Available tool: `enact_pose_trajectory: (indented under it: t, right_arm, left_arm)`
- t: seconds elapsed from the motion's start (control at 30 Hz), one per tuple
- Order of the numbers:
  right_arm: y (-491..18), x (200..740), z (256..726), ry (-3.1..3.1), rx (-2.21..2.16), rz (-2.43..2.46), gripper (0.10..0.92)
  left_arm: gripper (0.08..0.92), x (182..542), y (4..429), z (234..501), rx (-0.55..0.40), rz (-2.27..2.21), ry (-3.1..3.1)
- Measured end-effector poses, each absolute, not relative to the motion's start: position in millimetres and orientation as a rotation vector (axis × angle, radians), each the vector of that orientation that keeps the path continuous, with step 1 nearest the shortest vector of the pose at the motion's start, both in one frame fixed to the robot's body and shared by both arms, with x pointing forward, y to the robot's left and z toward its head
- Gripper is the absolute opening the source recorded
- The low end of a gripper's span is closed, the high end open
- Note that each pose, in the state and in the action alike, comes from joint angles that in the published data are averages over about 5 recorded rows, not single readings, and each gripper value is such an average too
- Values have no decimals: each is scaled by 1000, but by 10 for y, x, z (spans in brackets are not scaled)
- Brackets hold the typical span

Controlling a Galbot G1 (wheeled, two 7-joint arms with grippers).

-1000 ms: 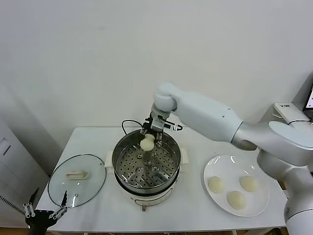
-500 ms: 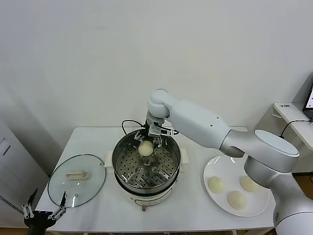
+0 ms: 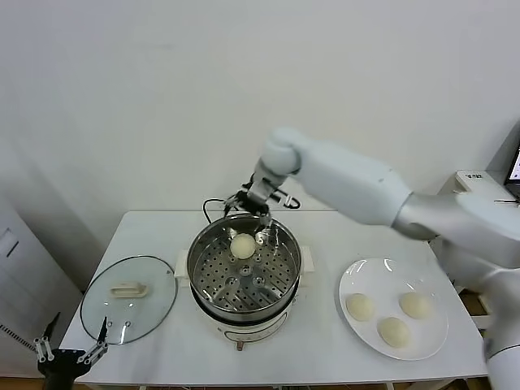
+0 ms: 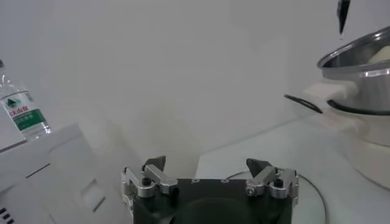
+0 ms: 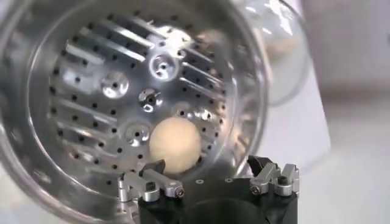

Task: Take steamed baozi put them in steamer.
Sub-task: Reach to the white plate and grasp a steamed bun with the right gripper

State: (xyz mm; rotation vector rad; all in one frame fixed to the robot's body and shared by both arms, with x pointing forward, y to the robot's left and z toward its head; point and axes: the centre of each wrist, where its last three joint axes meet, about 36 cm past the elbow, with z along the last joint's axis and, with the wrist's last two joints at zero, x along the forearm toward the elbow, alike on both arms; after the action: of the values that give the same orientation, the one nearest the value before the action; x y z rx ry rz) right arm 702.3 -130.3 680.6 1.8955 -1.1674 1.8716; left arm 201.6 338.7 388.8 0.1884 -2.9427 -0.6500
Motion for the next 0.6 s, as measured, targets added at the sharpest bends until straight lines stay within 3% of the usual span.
enact_pose_trajectory:
  t: [0.27, 0.6]
  right_arm:
    - [-2389, 7010, 6702, -1350, 1651, 1542, 823]
    - [-3332, 6551, 5819, -1352, 1517, 1321, 823]
  left_arm:
    - [823, 2056, 3343, 3898, 171, -656, -2950]
    - [823, 2063, 3336, 3886, 168, -658, -2950]
